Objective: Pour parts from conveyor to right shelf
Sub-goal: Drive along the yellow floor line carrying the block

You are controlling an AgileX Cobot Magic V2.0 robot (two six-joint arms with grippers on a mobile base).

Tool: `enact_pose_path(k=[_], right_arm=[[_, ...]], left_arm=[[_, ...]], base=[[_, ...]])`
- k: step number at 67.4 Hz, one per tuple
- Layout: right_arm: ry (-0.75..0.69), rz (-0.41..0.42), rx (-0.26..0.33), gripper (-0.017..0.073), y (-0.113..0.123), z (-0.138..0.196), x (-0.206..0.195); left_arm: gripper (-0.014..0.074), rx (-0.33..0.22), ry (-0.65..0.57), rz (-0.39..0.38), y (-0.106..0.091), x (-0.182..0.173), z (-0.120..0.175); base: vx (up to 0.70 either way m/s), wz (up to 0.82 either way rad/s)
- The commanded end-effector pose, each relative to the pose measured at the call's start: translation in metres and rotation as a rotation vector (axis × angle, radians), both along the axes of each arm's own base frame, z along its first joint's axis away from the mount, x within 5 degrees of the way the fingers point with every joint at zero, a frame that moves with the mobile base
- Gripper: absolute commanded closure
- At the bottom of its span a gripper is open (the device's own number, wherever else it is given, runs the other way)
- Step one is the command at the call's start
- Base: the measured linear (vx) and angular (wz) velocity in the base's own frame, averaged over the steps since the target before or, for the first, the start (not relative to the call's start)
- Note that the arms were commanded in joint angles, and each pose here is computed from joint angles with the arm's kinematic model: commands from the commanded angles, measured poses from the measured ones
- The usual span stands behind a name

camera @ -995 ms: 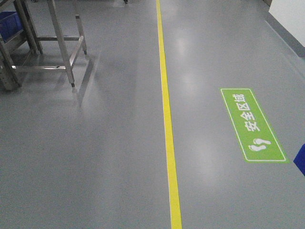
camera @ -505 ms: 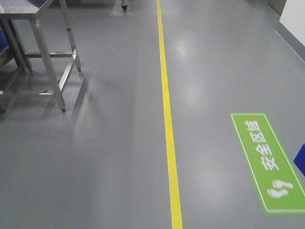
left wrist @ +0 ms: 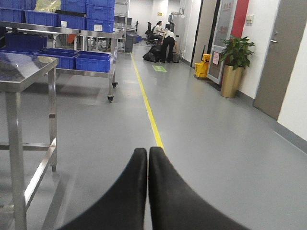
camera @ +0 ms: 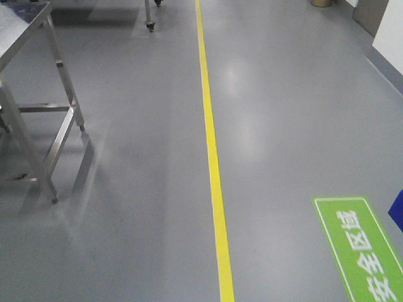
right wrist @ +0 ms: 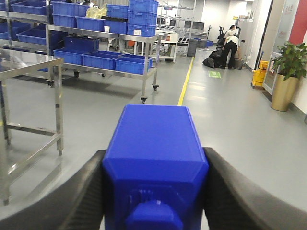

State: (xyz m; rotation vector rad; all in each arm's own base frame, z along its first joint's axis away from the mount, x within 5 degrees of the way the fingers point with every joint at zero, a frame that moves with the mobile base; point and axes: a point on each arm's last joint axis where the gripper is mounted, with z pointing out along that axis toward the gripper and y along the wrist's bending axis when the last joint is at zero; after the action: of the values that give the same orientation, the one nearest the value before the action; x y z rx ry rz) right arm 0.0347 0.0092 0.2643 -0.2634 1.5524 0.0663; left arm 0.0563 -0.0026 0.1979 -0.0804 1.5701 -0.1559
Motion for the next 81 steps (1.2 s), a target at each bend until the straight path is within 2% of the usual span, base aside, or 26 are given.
enact_pose_path(k=[1,81], right_arm=[[-0.103,-0.012,0.016,0.0561,-0.0014,0.0158,-0.0032],[-0.103,-0.012,0.016,0.0561,-0.0014,0.0158,-0.0032]], left_arm=[[0.0600,-0.016,-0.060,-0.006,-0.0004,0.0001,0.0000],[0.0600,-0.016,-0.060,-0.006,-0.0004,0.0001,0.0000]], base=[[0.80,-0.04],[0.79,-0.02]])
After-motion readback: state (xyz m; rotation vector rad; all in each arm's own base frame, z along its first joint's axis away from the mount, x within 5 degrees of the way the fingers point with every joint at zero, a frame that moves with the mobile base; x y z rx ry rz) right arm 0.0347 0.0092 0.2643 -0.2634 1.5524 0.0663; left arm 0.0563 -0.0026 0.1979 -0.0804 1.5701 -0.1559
